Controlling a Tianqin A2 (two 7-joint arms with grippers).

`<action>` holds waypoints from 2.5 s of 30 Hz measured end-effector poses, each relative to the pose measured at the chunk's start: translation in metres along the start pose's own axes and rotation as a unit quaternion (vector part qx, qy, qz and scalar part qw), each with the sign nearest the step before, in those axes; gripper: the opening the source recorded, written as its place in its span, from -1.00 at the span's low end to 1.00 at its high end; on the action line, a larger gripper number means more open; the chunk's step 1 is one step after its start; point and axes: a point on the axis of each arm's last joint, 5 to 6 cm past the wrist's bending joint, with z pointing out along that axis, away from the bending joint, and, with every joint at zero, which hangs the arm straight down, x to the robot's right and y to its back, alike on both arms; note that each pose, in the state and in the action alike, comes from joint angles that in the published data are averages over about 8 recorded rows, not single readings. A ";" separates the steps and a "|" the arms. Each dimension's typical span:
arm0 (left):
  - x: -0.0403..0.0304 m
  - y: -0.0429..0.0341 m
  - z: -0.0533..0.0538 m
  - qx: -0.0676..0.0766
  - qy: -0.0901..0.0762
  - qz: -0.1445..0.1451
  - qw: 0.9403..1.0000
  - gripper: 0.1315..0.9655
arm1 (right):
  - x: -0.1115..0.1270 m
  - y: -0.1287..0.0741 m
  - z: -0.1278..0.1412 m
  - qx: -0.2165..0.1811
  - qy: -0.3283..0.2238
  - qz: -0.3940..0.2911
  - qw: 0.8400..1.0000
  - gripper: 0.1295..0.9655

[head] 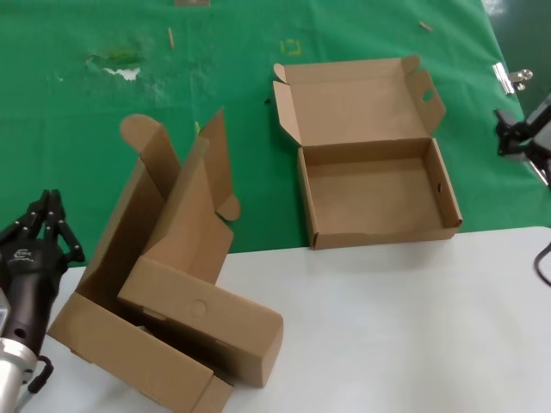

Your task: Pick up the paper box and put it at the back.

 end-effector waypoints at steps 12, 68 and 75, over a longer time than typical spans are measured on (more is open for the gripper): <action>0.0000 0.0000 0.000 0.000 0.000 0.000 1.000 -0.71 | -0.024 0.000 0.008 0.070 -0.023 0.053 0.996 1.00; 0.0000 0.0000 0.000 0.000 0.000 0.000 1.000 1.00 | -0.154 0.047 0.008 0.075 -0.018 0.454 0.888 1.00; 0.0000 0.0000 0.000 0.000 0.000 0.000 1.000 1.00 | -0.162 0.051 0.006 0.056 -0.014 0.475 0.878 1.00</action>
